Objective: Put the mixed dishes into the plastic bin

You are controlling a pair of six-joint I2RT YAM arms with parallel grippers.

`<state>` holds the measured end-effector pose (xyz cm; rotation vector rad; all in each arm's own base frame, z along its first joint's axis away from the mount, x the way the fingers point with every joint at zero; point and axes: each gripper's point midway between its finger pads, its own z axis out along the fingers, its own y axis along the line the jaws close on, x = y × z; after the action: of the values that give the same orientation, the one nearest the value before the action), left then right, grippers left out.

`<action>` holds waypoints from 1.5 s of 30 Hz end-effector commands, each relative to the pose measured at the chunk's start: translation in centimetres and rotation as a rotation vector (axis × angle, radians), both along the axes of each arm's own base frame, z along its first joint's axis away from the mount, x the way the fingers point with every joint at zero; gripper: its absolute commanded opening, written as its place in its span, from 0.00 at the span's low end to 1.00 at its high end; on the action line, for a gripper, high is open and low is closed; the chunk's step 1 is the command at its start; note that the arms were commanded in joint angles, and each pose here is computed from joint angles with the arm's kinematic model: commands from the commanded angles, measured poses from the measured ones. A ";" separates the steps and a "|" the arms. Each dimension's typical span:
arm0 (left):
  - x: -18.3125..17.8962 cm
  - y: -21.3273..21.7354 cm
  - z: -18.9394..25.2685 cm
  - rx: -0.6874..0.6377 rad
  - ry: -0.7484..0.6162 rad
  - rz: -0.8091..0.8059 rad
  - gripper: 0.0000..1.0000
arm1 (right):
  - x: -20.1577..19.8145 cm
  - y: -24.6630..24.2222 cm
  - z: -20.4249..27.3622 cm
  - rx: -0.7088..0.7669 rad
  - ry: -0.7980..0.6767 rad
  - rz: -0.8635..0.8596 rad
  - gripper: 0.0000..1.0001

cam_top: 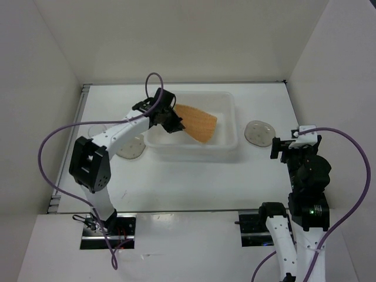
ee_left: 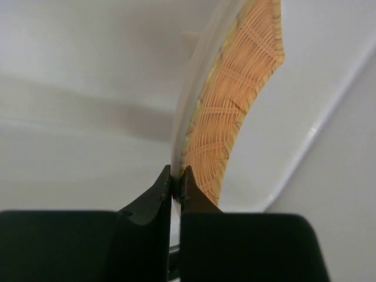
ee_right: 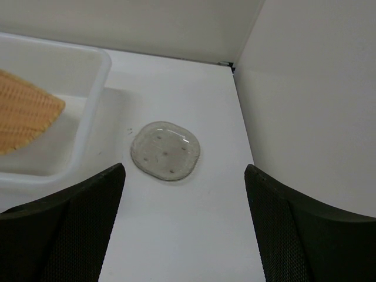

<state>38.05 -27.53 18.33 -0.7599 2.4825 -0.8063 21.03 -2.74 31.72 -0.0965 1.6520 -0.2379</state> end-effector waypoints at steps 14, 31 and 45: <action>6.2 -5.0 -2.6 -0.106 0.018 0.179 0.00 | -1.4 0.9 2.9 0.019 -0.184 0.032 0.90; 5.2 -6.0 -4.1 -0.074 0.002 0.094 0.85 | 0.4 1.4 1.5 0.018 -0.114 0.046 0.92; -0.6 9.9 10.0 0.562 -0.421 0.062 0.99 | 3.3 2.2 -0.9 0.009 0.010 0.064 0.98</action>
<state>39.22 -22.86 32.31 -0.5227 2.0507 -0.5276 22.55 -0.61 31.20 -0.1514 1.6288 -0.1712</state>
